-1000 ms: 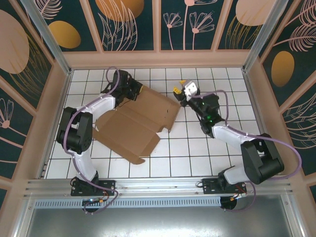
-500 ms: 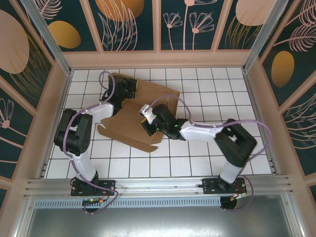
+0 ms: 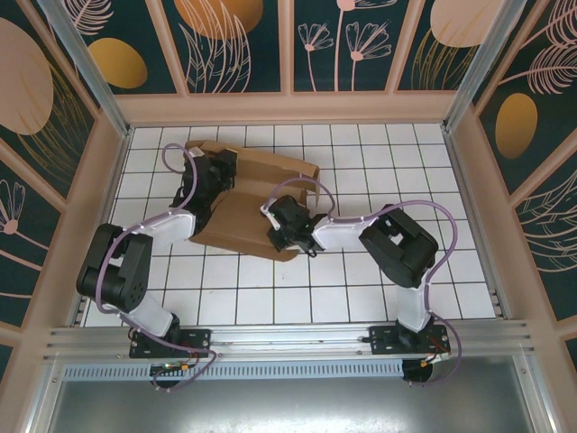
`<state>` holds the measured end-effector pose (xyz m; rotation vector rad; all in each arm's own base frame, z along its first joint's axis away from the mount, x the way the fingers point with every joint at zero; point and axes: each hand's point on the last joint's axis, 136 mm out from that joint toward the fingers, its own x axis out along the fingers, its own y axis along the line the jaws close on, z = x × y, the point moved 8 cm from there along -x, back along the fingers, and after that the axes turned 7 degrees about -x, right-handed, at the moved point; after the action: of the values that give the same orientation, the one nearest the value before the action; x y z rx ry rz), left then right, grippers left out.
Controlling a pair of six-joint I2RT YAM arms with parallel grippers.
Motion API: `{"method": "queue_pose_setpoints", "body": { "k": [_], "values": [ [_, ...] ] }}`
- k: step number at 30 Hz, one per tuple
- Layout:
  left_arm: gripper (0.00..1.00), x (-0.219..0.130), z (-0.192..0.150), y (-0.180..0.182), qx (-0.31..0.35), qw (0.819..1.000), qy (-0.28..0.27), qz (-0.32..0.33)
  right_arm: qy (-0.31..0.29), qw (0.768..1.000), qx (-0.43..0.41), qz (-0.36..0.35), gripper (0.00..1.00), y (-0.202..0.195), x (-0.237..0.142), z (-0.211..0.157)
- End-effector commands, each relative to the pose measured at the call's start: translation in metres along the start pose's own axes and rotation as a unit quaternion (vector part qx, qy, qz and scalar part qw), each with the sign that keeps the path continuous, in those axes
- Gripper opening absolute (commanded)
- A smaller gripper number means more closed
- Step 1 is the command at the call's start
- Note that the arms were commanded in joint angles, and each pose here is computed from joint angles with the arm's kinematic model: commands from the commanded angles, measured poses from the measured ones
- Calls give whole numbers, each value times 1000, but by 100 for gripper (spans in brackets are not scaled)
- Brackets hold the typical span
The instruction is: Fold the paper box
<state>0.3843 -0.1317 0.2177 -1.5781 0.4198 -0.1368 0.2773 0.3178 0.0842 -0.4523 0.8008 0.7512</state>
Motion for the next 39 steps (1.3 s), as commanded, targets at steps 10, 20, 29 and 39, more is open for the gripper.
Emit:
{"method": "queue_pose_setpoints", "body": {
  "k": [10,20,29,39],
  "values": [
    [0,15,8,13,60,996,-55,24,81,997,8,-15,0,-63,-6,-23],
    [0,33,-2,41,52,998,-46,13,29,999,39,-4,0,-85,-20,-2],
    [0,30,0,48,35,997,-57,35,-158,961,227,1,25,-145,-117,64],
    [0,53,0,40,13,994,-60,93,-154,894,420,-18,34,-184,-134,108]
  ]
}}
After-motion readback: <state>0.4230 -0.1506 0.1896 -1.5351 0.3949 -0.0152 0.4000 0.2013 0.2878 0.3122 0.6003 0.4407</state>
